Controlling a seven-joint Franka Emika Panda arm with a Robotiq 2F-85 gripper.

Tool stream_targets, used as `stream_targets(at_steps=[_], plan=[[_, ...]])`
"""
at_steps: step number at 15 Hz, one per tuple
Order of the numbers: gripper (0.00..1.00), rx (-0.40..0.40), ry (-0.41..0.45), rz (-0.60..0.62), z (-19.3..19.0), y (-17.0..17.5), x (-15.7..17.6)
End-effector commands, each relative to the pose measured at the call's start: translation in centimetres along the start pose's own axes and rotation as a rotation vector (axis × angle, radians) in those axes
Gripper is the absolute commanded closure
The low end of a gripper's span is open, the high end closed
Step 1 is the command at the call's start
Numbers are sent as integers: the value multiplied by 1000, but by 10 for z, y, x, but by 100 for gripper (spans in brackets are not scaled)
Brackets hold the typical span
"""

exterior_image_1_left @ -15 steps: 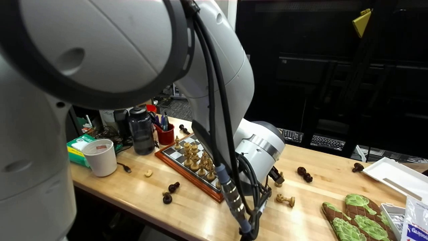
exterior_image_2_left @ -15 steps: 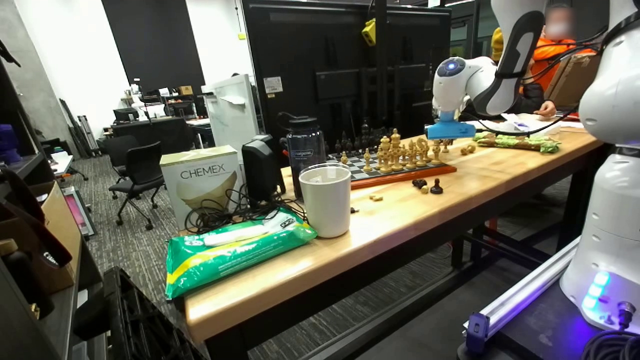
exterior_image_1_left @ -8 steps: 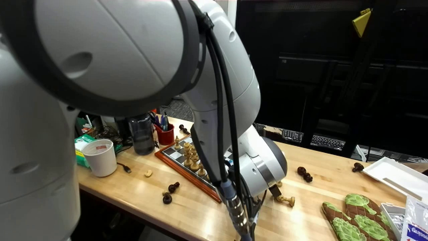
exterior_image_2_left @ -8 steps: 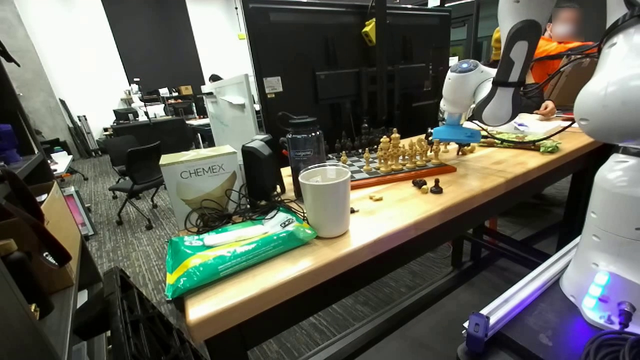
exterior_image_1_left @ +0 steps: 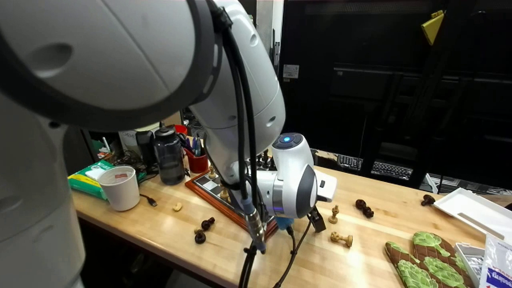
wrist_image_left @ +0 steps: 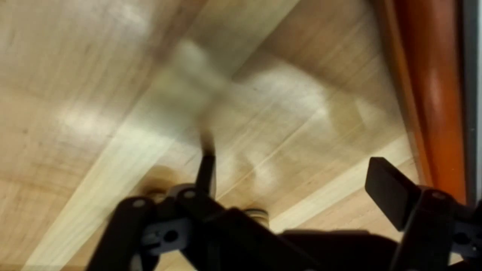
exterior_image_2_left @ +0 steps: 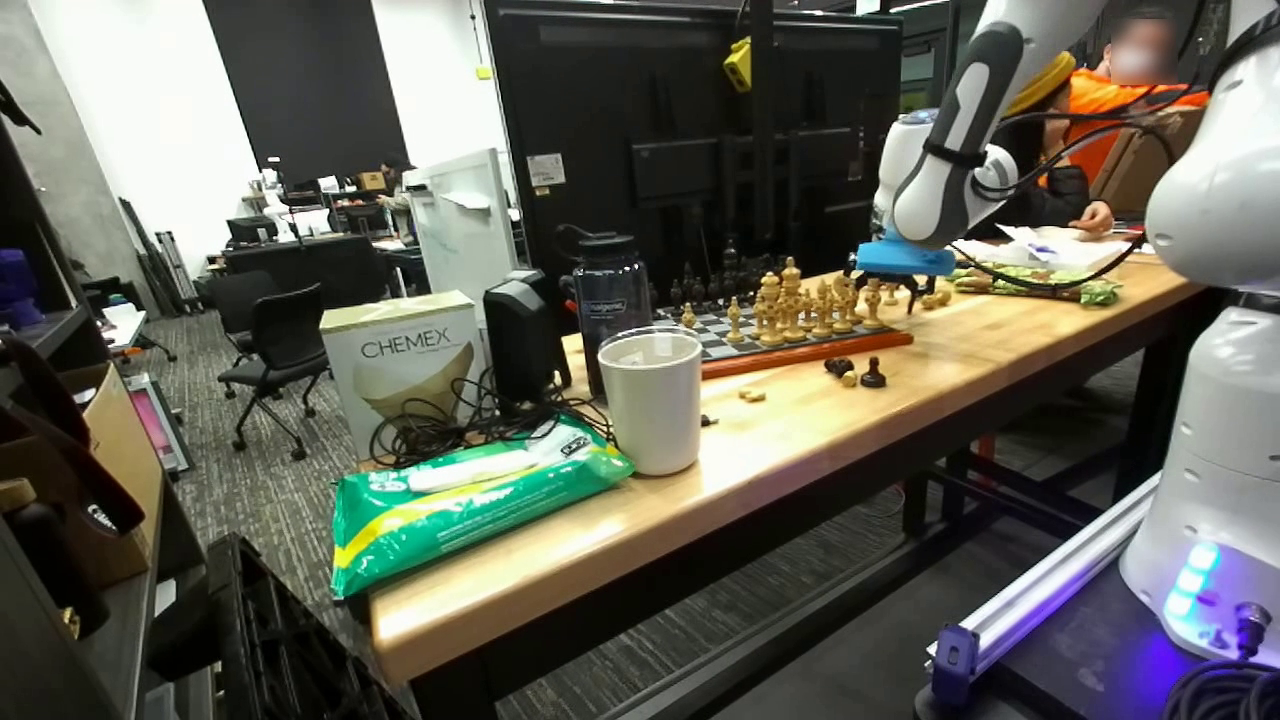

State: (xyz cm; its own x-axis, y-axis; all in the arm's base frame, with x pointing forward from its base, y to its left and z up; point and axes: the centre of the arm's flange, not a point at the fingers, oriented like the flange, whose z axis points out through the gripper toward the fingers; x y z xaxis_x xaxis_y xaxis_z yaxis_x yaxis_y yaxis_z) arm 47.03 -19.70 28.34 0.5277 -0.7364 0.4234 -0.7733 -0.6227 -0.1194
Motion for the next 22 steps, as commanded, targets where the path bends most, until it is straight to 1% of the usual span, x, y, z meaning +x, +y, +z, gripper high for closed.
stream_targets(at_steps=[1, 5, 6, 7, 9, 12, 13, 14, 15, 19, 21, 22], plan=[[0, -18, -48, -2, -49, -10, 24], [0, -53, -49, 10, -90, -20, 47], [0, -67, -55, 11, -99, -20, 54], [0, -77, -82, 9, -107, -20, 61], [0, -78, -226, -29, -118, -17, 73], [0, -28, -391, -115, -130, -15, 79], [0, -37, -320, -70, -117, -19, 65], [0, -25, -353, -93, -121, -19, 69], [0, -19, -366, -103, -124, -18, 72], [0, -19, -374, -118, -124, -18, 72], [0, -42, -423, -164, -122, -14, 82], [0, -49, -457, -211, -122, -12, 84]])
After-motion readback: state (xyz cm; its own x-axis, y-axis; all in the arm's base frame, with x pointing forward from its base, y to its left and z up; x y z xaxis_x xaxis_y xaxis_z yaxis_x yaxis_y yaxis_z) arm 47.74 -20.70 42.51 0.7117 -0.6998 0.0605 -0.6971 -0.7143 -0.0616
